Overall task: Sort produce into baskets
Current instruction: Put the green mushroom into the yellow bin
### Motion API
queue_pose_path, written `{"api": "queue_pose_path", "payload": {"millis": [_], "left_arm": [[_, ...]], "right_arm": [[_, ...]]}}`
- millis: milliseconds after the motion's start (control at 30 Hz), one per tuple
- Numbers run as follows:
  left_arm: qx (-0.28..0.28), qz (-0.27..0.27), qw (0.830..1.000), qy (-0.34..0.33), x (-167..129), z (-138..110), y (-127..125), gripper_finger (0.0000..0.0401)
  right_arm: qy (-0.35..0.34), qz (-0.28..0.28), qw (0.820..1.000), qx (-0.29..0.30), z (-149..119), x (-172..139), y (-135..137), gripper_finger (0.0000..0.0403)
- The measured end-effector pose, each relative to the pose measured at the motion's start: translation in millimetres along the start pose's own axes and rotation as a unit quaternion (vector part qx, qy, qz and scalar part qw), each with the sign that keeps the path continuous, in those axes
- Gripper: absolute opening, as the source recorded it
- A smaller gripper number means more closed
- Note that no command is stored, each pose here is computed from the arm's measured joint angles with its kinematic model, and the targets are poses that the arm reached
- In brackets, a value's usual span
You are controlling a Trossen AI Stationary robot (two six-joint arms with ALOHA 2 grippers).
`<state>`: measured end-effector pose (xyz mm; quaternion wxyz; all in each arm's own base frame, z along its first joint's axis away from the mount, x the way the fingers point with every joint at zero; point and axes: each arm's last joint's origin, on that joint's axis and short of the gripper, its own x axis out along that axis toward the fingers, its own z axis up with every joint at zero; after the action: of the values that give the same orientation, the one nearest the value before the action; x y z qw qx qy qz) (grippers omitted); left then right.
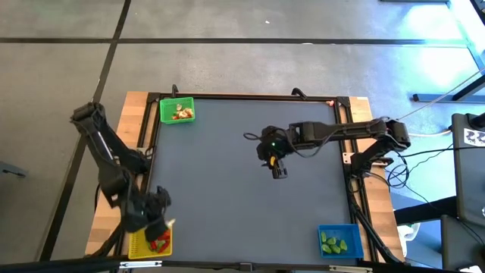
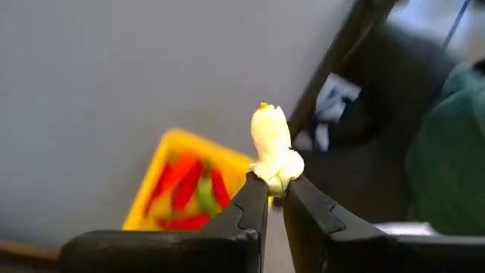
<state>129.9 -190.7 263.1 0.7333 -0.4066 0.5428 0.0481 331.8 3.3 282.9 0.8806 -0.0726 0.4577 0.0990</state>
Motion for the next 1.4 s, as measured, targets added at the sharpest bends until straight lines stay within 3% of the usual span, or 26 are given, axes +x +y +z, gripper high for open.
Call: {"api": "queue_pose_path", "payload": {"millis": [300, 567, 700, 833, 1033, 1400], "left_arm": [[0.016, 0.012, 0.984, -0.176, -48.2, 59.1, 26.7, 0.003], [-0.008, 0.128, 0.939, -0.318, -78.7, 102.0, 64.5, 0.0036], [-0.034, 0.205, 0.904, -0.372, -89.3, 123.9, 82.6, 0.0037], [-0.045, 0.281, 0.876, -0.388, -99.0, 145.2, 102.9, 0.0037], [-0.119, 0.364, 0.834, -0.396, -112.4, 169.2, 141.4, 0.0037], [-0.151, 0.404, 0.825, -0.365, -102.6, 211.6, 213.9, 0.0037]], "right_arm": [[0.046, 0.003, 0.998, 0.04, -24.5, -9.0, -45.9, 0.0188], [0.041, -0.006, 0.996, 0.073, -41.3, -18.9, -83.4, 0.0188], [0.06, -0.041, 0.991, 0.116, -51.6, -24.0, -98.8, 0.0188], [0.094, -0.083, 0.98, 0.152, -65.3, -30.4, -113.6, 0.0188], [0.108, -0.101, 0.966, 0.214, -81.2, -39.2, -131.2, 0.0188], [0.117, -0.124, 0.95, 0.261, -102.6, -52.0, -153.6, 0.0188]]}}
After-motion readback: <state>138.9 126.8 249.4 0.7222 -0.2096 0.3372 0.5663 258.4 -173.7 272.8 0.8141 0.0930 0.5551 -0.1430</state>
